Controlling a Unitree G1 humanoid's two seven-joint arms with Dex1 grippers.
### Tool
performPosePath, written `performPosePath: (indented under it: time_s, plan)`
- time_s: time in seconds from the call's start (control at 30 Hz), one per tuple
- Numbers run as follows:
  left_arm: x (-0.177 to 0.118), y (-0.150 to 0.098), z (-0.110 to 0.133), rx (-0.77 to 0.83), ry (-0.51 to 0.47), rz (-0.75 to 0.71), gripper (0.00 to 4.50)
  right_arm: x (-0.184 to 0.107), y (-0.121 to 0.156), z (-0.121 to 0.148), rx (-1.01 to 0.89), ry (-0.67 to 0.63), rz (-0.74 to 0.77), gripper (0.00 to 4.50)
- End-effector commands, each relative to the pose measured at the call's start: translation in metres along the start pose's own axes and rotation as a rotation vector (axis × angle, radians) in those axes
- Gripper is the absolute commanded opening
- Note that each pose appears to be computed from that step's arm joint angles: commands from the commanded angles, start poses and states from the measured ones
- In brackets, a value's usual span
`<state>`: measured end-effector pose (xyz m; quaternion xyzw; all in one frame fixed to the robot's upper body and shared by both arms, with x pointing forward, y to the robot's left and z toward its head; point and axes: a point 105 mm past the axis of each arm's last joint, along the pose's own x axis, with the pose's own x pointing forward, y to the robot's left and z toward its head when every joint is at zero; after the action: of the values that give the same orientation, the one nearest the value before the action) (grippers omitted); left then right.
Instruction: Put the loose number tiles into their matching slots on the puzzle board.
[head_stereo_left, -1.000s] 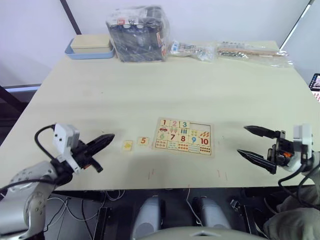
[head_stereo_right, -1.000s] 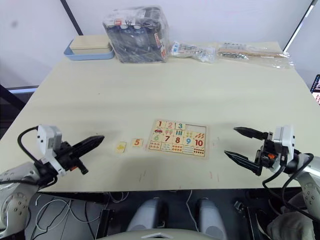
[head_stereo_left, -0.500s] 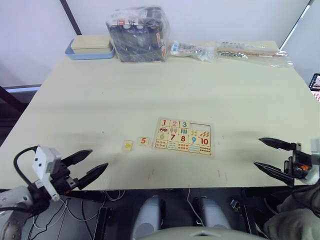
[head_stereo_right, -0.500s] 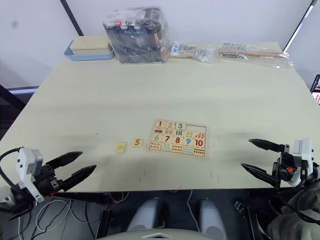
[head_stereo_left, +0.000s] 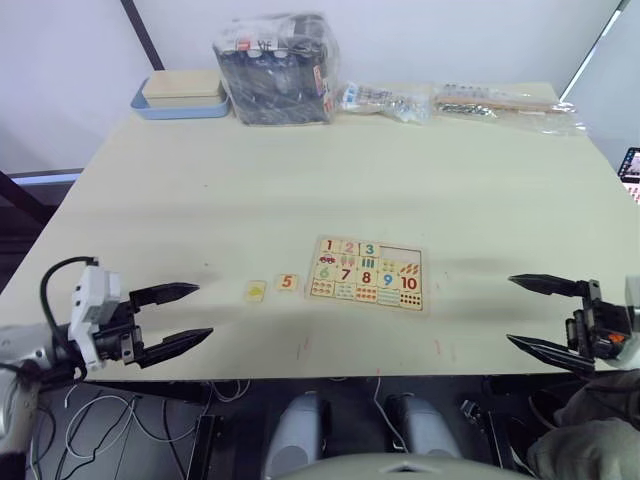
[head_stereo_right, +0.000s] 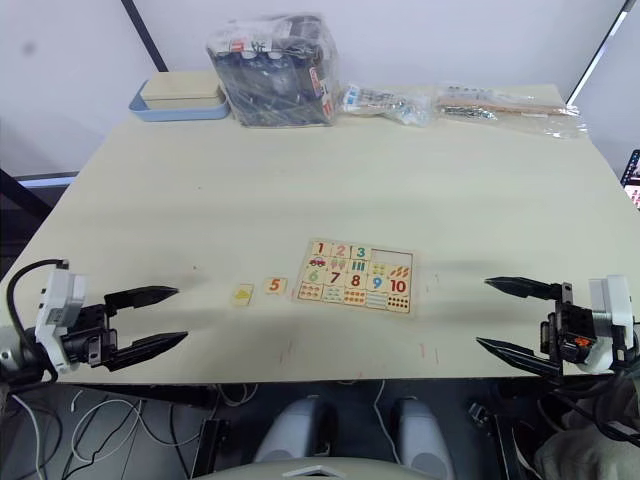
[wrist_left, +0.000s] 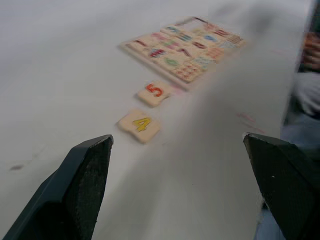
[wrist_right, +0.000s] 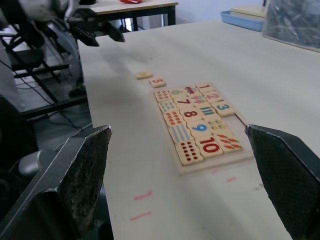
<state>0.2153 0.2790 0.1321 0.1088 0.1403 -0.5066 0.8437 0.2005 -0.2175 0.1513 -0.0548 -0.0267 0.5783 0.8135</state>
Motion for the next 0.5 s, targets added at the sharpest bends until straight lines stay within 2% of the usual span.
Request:
performPosePath:
  time_s: [0.03,0.23,0.5]
  plan:
    - [0.004,0.016,0.003,0.101,0.056,-0.110,4.41,0.009,0.004,0.014,-0.037,-0.033,0.037,4.50]
    - [0.025,0.035,0.012,0.183,0.088,-0.183,4.41,0.016,0.009,0.020,-0.050,-0.047,0.067,4.50]
    - [0.041,0.045,0.014,0.220,0.103,-0.231,4.41,0.019,0.012,0.024,-0.064,-0.052,0.055,4.50]
